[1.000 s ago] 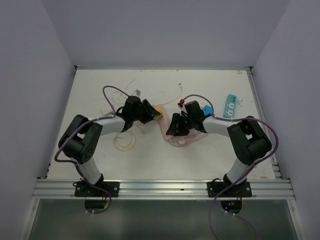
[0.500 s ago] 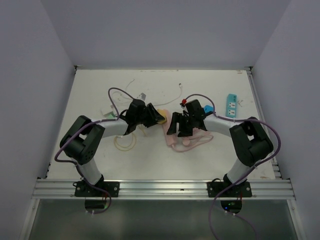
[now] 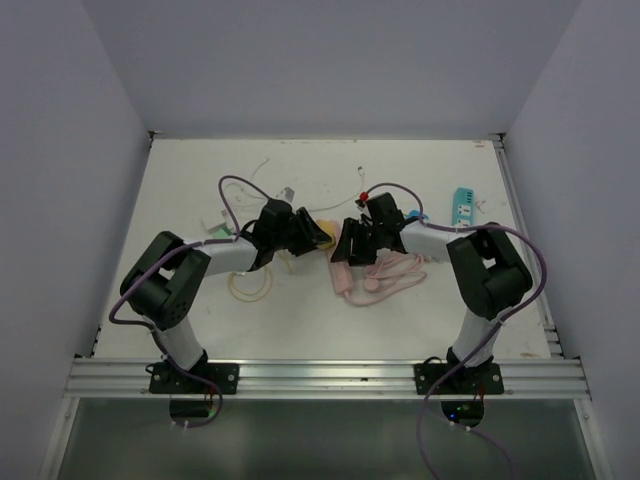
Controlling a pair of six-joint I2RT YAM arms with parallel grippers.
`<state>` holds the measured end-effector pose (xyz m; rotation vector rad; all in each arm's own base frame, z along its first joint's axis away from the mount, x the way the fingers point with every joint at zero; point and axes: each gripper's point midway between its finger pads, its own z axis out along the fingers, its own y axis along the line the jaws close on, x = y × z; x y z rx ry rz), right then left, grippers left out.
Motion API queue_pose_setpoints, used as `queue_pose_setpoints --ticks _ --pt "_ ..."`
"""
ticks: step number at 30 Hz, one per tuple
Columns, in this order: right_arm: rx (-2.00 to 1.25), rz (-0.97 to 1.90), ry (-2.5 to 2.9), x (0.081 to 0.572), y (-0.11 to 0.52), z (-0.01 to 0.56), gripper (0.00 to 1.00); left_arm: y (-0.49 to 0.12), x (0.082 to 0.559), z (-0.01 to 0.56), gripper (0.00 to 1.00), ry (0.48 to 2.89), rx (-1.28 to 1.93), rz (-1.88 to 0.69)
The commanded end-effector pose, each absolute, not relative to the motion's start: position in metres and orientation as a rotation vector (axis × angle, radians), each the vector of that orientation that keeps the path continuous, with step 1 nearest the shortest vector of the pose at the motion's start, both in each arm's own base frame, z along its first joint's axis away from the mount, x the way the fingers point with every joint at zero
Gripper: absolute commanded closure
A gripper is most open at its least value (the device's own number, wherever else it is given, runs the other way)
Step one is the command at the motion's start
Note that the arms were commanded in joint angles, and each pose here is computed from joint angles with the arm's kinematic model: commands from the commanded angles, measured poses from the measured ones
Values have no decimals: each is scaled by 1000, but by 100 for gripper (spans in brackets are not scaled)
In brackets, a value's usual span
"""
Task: Pull the plug off the socket
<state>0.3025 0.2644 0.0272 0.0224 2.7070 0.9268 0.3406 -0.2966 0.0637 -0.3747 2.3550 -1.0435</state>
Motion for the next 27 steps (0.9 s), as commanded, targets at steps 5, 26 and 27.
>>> queue_pose_setpoints --ticks 5,26,27 --pt "34 879 2758 300 267 0 78 -309 344 85 100 2278 -310 -1125" --pt "173 281 3031 253 171 -72 100 -274 352 123 100 2209 -323 -1125" --pt "179 258 3043 250 168 -74 100 -272 353 128 100 2199 -319 -1130"
